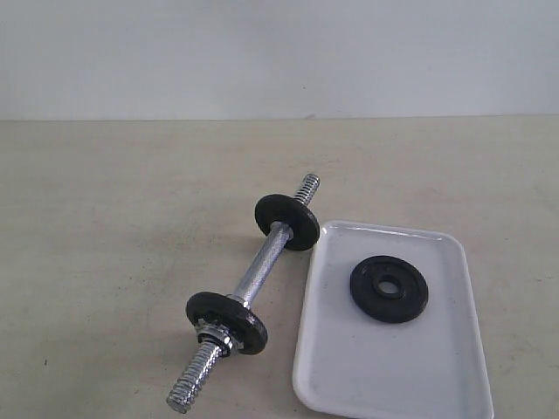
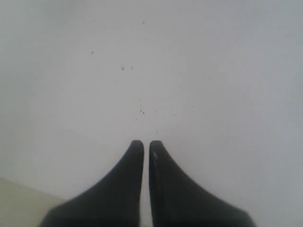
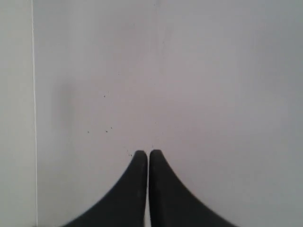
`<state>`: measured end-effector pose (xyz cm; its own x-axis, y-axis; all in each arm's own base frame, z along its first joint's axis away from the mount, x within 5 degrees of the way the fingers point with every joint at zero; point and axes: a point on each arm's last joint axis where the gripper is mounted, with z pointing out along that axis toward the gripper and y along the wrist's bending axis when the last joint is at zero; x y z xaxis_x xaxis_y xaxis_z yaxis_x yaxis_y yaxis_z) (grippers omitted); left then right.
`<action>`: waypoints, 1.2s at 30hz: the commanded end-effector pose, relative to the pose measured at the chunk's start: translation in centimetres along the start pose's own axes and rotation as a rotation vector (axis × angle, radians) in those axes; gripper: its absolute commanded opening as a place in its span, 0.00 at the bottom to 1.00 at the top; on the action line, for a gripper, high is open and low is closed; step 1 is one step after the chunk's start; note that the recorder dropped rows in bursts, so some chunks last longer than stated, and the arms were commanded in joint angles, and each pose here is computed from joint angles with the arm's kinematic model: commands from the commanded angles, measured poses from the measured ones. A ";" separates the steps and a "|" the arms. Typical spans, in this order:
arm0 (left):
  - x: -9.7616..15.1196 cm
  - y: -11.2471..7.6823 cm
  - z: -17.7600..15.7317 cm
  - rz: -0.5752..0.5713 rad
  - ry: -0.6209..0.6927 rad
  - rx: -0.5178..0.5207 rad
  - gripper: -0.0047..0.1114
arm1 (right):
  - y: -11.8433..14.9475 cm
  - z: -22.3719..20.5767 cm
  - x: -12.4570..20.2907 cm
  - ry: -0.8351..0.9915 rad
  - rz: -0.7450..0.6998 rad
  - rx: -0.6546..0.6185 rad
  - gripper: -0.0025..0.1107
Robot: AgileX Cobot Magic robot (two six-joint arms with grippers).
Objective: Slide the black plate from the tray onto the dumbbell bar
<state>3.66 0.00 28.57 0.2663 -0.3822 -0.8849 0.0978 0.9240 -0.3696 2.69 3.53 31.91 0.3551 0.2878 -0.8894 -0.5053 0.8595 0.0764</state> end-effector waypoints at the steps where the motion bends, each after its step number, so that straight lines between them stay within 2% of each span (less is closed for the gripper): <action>1: -3.4 -1.9 -0.8 0.253 0.024 0.045 0.08 | -0.6 2.2 -0.6 0.117 -0.063 0.007 0.02; 4: -5.3 -3.3 -1.1 0.417 0.057 0.103 0.08 | -1.2 4.2 -0.7 0.208 -0.093 0.012 0.02; 8: -6.8 -5.6 -0.2 0.605 0.105 0.279 0.08 | -2.5 7.2 -0.5 0.333 -0.097 0.024 0.02; 11: -7.2 -7.2 1.2 0.636 0.134 0.443 0.08 | -3.3 9.4 -0.6 0.419 -0.097 0.023 0.02; 13: -7.1 -7.8 2.5 0.655 0.170 0.513 0.08 | -3.5 10.7 -0.8 0.458 -0.043 0.007 0.02; 21: -4.5 -7.9 9.8 0.581 0.537 0.666 0.08 | -4.3 14.0 -0.6 0.512 -0.039 -0.059 0.02; 25: -3.5 -8.4 12.4 0.518 0.605 0.774 0.08 | -4.3 15.0 -0.9 0.506 -0.233 -0.151 0.02; 28: -3.6 -9.5 13.1 0.485 0.522 0.952 0.08 | -3.8 15.6 -2.3 0.446 -0.475 -0.253 0.02; 30: -4.0 -10.2 13.4 0.456 0.406 1.055 0.08 | -3.5 16.0 -3.6 0.388 -0.656 -0.298 0.02; 32: -4.4 -10.6 13.6 0.434 0.323 1.085 0.08 | -3.3 16.4 -4.8 0.344 -0.763 -0.305 0.02; 34: -4.5 -10.6 13.9 0.455 0.290 1.078 0.08 | -3.6 16.8 -5.9 0.311 -0.885 -0.259 0.02; 36: -4.4 -10.5 14.0 0.477 0.281 1.076 0.08 | -4.4 17.0 -6.6 0.305 -1.080 -0.180 0.02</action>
<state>14.89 -7.70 39.80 0.2341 0.1554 -0.9597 0.8375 0.4691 0.2803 15.70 5.81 44.07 0.4693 -0.5642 -0.6793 -0.3454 0.5907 -0.7292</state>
